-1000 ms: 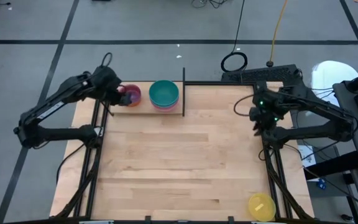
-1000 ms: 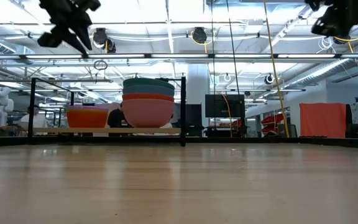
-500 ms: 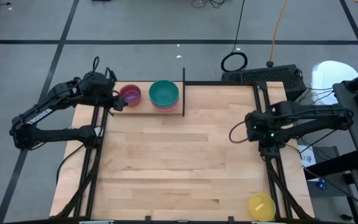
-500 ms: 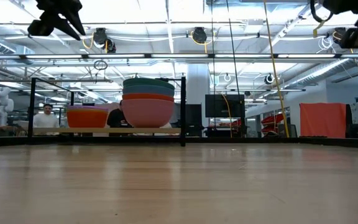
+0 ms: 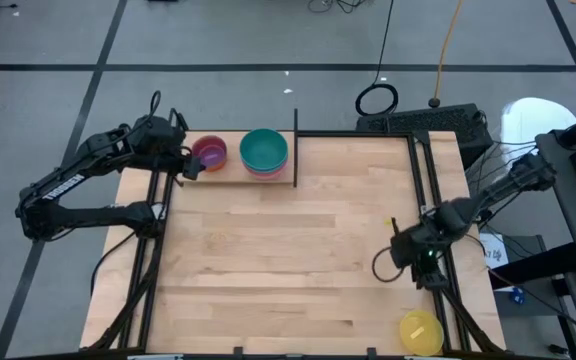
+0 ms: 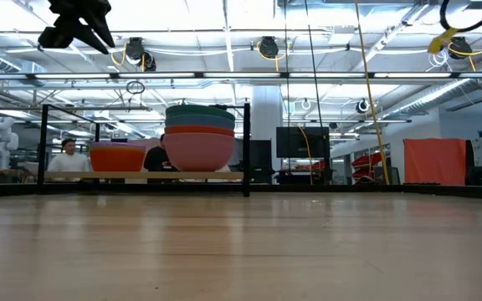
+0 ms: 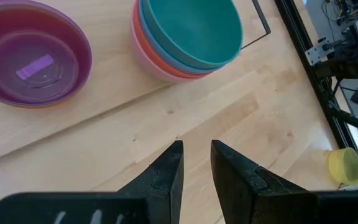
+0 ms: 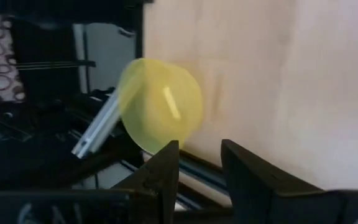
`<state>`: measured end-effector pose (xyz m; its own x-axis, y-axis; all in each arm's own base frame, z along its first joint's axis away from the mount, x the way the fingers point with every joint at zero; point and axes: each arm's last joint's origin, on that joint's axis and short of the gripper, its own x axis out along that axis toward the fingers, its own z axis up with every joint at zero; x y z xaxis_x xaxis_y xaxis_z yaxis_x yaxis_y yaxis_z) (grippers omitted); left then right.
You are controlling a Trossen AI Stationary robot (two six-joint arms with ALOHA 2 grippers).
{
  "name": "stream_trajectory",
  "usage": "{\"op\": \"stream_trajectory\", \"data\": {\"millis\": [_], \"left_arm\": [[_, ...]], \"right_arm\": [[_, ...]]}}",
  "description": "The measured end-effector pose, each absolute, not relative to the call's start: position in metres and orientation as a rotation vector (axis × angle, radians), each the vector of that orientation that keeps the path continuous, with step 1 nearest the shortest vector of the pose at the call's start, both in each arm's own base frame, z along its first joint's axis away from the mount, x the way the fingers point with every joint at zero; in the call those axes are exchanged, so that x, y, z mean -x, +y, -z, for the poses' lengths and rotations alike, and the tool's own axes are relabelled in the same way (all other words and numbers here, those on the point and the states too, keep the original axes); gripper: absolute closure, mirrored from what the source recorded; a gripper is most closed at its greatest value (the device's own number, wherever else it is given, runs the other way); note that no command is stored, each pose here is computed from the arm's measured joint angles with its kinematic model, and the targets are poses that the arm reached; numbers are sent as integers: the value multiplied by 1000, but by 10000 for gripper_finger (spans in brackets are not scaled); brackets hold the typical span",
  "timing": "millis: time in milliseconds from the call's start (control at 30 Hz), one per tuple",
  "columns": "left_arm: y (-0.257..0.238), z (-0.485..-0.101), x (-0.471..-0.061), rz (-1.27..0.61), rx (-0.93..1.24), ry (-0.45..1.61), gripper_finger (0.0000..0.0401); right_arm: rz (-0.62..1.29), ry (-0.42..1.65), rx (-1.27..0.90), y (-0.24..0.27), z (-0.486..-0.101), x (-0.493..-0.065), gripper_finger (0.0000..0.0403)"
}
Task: Place and stack bowls onto a shelf
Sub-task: Stack the yellow bowl on the purple bowl on the shelf
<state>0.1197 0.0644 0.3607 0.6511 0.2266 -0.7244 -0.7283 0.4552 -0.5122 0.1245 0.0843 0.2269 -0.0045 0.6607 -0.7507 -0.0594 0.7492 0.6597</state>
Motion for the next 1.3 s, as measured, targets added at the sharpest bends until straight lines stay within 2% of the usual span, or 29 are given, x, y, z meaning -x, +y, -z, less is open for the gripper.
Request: {"op": "stream_trajectory", "data": {"millis": [233,467,800,1100,1300], "left_arm": [[64,-361,-120,-632,901,633,316],[64,-361,-120,-631,901,633,316],[64,-361,-120,-631,905,632,316],[64,-361,-120,-631,909,631,316],[64,-361,-120,-630,909,632,316]], "right_arm": [[-643,1412,-577,114,-199,-126,291],[-605,1475,-534,127,-174,-116,291],[-655,1465,-501,142,-167,-116,291],[-569,1487,-432,148,-152,-118,291],[-602,1447,-449,158,-145,-127,291]]}}
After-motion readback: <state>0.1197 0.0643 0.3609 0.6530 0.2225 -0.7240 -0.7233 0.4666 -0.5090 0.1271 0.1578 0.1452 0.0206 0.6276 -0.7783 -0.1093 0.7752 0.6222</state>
